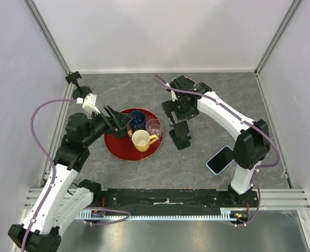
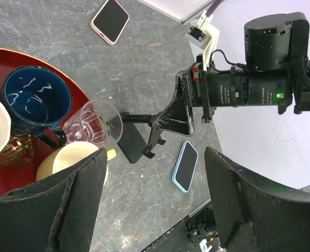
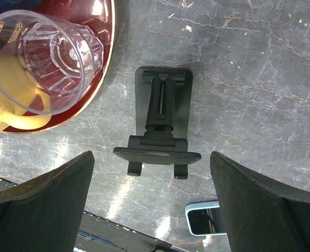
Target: Place the phone on the phone stand
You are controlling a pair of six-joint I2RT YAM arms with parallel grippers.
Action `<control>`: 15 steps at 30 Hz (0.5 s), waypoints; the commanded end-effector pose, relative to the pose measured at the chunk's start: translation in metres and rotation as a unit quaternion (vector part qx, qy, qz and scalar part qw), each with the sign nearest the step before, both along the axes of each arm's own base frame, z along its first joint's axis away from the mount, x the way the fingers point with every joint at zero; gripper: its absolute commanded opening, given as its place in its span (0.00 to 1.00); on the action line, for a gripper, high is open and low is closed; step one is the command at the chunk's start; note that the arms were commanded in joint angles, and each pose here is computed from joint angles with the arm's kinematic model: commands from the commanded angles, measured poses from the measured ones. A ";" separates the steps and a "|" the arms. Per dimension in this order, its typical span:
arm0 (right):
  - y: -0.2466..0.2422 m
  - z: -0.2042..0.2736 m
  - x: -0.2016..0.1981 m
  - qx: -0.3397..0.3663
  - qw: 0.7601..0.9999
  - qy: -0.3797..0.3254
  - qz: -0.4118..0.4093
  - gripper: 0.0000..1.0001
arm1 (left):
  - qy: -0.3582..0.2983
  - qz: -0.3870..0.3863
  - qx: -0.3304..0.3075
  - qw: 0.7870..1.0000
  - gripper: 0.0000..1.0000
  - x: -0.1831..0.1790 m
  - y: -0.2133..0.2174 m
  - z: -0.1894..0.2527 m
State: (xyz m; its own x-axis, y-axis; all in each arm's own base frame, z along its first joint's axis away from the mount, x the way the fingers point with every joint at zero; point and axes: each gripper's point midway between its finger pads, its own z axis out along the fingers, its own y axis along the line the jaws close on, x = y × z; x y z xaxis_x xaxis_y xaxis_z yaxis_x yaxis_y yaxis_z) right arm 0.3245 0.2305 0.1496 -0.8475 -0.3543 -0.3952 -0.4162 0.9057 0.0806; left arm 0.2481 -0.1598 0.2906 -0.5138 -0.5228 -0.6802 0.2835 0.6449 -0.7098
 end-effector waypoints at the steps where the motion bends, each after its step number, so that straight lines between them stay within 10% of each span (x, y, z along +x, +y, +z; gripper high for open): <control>1: -0.010 -0.007 -0.004 -0.031 0.999 0.002 -0.020 0.98 | -0.024 -0.007 -0.009 1.000 0.80 -0.001 -0.002 0.016; 15: -0.012 -0.019 -0.009 -0.035 0.999 0.015 -0.038 0.94 | -0.031 -0.003 -0.006 0.999 0.80 -0.006 0.001 0.019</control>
